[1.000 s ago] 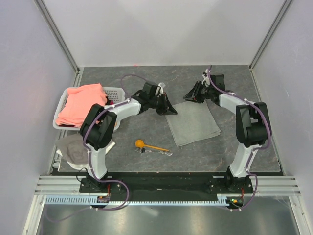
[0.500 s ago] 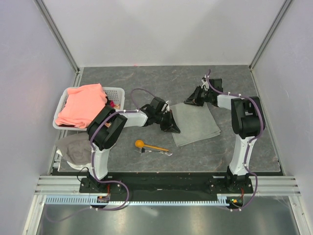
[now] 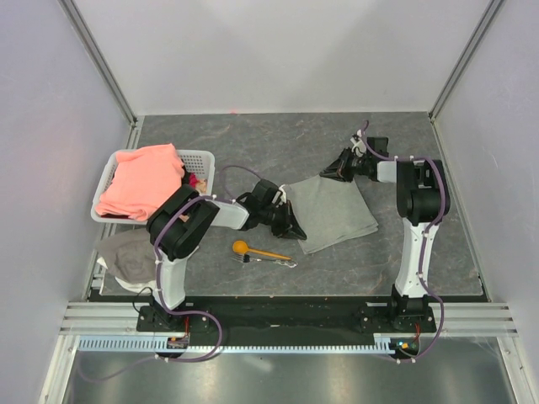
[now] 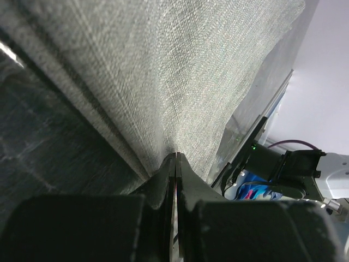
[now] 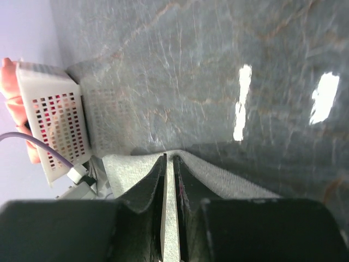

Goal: Fold the napkin into a case and place the utensils inside
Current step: Smooth out the rectangle-folded napkin at the center of the board, then pick up the top corner of the square-folded napkin from the center of the board.

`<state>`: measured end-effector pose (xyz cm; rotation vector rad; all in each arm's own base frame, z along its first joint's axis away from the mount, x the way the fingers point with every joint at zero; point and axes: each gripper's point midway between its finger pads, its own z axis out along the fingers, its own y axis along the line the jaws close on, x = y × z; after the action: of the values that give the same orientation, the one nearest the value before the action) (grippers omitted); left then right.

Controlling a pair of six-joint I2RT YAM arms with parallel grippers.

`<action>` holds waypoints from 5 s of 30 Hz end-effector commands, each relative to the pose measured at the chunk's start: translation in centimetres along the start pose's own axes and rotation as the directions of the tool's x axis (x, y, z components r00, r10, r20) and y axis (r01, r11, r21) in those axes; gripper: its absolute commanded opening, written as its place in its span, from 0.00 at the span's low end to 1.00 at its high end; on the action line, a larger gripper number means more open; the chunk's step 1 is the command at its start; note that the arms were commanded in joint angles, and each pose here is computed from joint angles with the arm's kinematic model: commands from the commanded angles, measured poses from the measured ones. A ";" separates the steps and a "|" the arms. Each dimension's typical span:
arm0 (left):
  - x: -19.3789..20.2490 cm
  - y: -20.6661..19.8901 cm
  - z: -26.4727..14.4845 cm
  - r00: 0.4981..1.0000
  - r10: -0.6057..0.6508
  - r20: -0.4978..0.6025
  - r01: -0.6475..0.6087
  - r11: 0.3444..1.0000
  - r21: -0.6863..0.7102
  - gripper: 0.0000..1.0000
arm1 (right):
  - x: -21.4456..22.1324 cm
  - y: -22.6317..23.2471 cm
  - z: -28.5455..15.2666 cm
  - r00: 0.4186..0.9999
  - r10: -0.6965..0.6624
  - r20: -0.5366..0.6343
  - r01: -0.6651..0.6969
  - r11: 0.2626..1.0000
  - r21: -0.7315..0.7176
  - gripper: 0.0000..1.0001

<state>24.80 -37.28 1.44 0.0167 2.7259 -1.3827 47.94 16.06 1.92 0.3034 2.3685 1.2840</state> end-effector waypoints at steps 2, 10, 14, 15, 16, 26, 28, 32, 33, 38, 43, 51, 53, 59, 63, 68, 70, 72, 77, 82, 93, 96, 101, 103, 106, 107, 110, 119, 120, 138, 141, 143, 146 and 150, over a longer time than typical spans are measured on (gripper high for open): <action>1.8 2.8 -0.4 0.999 -0.044 -0.019 0.042 0.994 -0.104 0.06 | -3.3 -1.6 0.2 0.997 -0.031 0.073 0.029 0.999 0.033 0.18; -3.1 -3.9 -1.4 0.998 0.044 0.040 -0.045 0.999 0.010 0.06 | -5.9 0.5 -5.0 0.989 -0.066 0.134 0.042 0.984 0.176 0.26; -6.4 -6.2 -1.8 0.996 0.034 0.078 -0.039 0.997 0.068 0.06 | -5.7 1.1 -7.1 0.981 -0.099 0.164 0.061 0.973 0.222 0.32; -7.2 -6.3 -1.8 0.996 0.026 0.084 -0.033 0.997 0.075 0.06 | -5.6 1.1 -7.1 0.981 -0.106 0.161 0.068 0.973 0.222 0.33; -8.8 -6.6 -2.2 0.993 0.022 0.113 -0.031 0.996 0.083 0.06 | -5.3 0.6 -7.2 0.982 -0.106 0.158 0.068 0.971 0.230 0.34; -15.2 2.0 -1.7 0.973 -0.157 0.167 0.160 0.987 -0.007 0.06 | -4.2 -3.9 -5.5 0.992 -0.045 0.119 0.014 0.968 0.250 0.30; -15.4 3.8 -1.8 0.968 -0.193 0.164 0.204 0.978 -0.052 0.06 | -4.5 -4.8 -5.6 0.990 -0.044 0.131 0.008 0.963 0.270 0.30; -15.7 5.9 -2.1 0.962 -0.217 0.168 0.231 0.970 -0.071 0.06 | -5.3 -5.8 -6.1 0.986 -0.089 0.141 0.038 0.944 0.327 0.30; -15.6 5.8 -2.5 0.962 -0.209 0.174 0.225 0.971 -0.076 0.06 | -5.5 -5.8 -6.3 0.985 -0.094 0.141 0.039 0.937 0.348 0.30; -15.1 3.5 -4.7 0.967 -0.127 0.219 0.149 0.985 -0.086 0.07 | -6.1 -3.3 -9.2 0.969 -0.187 0.162 0.083 0.863 0.498 0.44; -12.2 -1.7 -7.6 0.968 0.005 0.251 0.014 0.997 -0.072 0.16 | -2.4 -3.3 -16.3 0.961 -0.172 0.216 -0.037 0.696 0.717 0.74; -0.5 -7.7 -2.9 0.983 0.185 0.018 -0.185 0.983 -0.001 0.13 | 8.1 -4.2 -20.1 0.984 -0.082 0.158 -0.062 0.676 0.734 0.72; 1.1 -6.9 -1.5 0.981 0.191 -0.021 -0.191 0.981 -0.016 0.11 | 9.5 -4.4 -20.7 0.985 -0.084 0.152 -0.056 0.675 0.736 0.60; 2.6 -4.9 -0.5 0.980 0.194 -0.052 -0.196 0.979 -0.047 0.07 | 10.7 -4.9 -21.7 0.985 -0.110 0.132 -0.029 0.652 0.757 0.40; 2.6 -4.1 -0.4 0.979 0.195 -0.051 -0.198 0.978 -0.067 0.07 | 10.4 -4.5 -21.5 0.985 -0.118 0.129 -0.018 0.666 0.745 0.31; 2.8 -3.3 -0.2 0.982 0.183 -0.055 -0.187 0.979 -0.083 0.06 | 10.8 -5.0 -21.0 0.989 -0.099 0.109 -0.015 0.667 0.745 0.26; 2.8 -3.1 -0.2 0.982 0.181 -0.059 -0.186 0.979 -0.086 0.06 | 10.8 -5.3 -21.0 0.990 -0.095 0.103 -0.015 0.662 0.749 0.25; 2.8 -2.8 -0.1 0.982 0.179 -0.062 -0.184 0.979 -0.088 0.06 | 10.8 -5.3 -21.0 0.990 -0.097 0.105 -0.015 0.661 0.751 0.26; 3.1 -1.8 0.0 0.985 0.156 -0.077 -0.163 0.982 -0.097 0.06 | 11.0 -5.6 -20.8 0.992 -0.084 0.096 -0.017 0.659 0.752 0.29; 3.4 -1.5 0.1 0.986 0.146 -0.082 -0.154 0.984 -0.093 0.06 | 11.6 -6.1 -20.3 0.995 -0.059 0.078 -0.019 0.666 0.746 0.30; 3.3 -1.6 0.2 0.986 0.145 -0.080 -0.151 0.985 -0.077 0.06 | 12.1 -6.5 -19.4 0.997 -0.042 0.063 -0.017 0.686 0.728 0.32; 3.4 -1.6 0.1 0.986 0.147 -0.079 -0.153 0.985 -0.074 0.06 | 12.0 -6.4 -19.4 0.997 -0.049 0.066 -0.014 0.690 0.724 0.31; 3.5 -2.6 -0.4 0.984 0.159 -0.078 -0.163 0.985 -0.049 0.06 | 11.8 -6.2 -19.4 0.996 -0.062 0.064 -0.003 0.695 0.719 0.25; 3.2 -3.2 -0.6 0.984 0.166 -0.070 -0.168 0.985 -0.035 0.06 | 11.7 -6.1 -19.4 0.996 -0.065 0.064 0.000 0.697 0.717 0.12; 2.9 -4.2 -1.2 0.983 0.173 -0.055 -0.174 0.985 -0.019 0.06 | 11.5 -6.1 -19.6 0.994 -0.077 0.071 0.002 0.693 0.721 0.00; 2.9 -4.4 -1.3 0.983 0.175 -0.053 -0.176 0.984 -0.015 0.06 | 11.4 -5.9 -19.7 0.994 -0.083 0.072 0.005 0.692 0.722 0.00; 2.6 -4.8 -1.5 0.983 0.178 -0.049 -0.178 0.984 -0.009 0.06 | 11.5 -6.1 -19.9 0.993 -0.080 0.082 -0.005 0.683 0.731 0.02; 2.9 -4.5 -1.3 0.983 0.174 -0.058 -0.174 0.985 -0.010 0.06 | 12.4 -7.3 -19.3 0.997 -0.036 0.063 -0.022 0.676 0.737 0.31; 2.8 -4.5 -1.3 0.983 0.175 -0.056 -0.176 0.984 -0.008 0.06 | 12.5 -7.3 -19.2 0.998 -0.033 0.062 -0.023 0.678 0.734 0.31; 2.8 -4.3 -1.2 0.986 0.157 -0.060 -0.157 0.988 0.006 0.06 | 10.8 -5.3 -19.3 0.992 -0.085 0.088 -0.001 0.714 0.700 0.22; 2.1 -4.5 -1.3 0.987 0.152 -0.048 -0.151 0.988 0.010 0.06 | 10.8 -4.7 -19.5 0.992 -0.093 0.084 0.009 0.716 0.698 0.21; 2.0 -4.2 -1.2 0.989 0.140 -0.055 -0.139 0.990 0.009 0.06 | 10.8 -4.5 -19.6 0.992 -0.094 0.083 0.011 0.719 0.695 0.20; 1.7 -3.4 -1.0 0.991 0.125 -0.054 -0.126 0.992 -0.005 0.06 | 10.9 -4.0 -19.6 0.992 -0.099 0.076 0.020 0.729 0.684 0.19; 1.4 -2.6 -1.2 0.992 0.116 -0.047 -0.117 0.993 -0.017 0.06 | 10.9 -2.6 -18.9 0.990 -0.127 0.057 0.058 0.749 0.660 0.17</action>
<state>22.66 -37.79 3.85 0.1958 2.7579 -1.3054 28.12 3.42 3.46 0.5143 2.6883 0.2684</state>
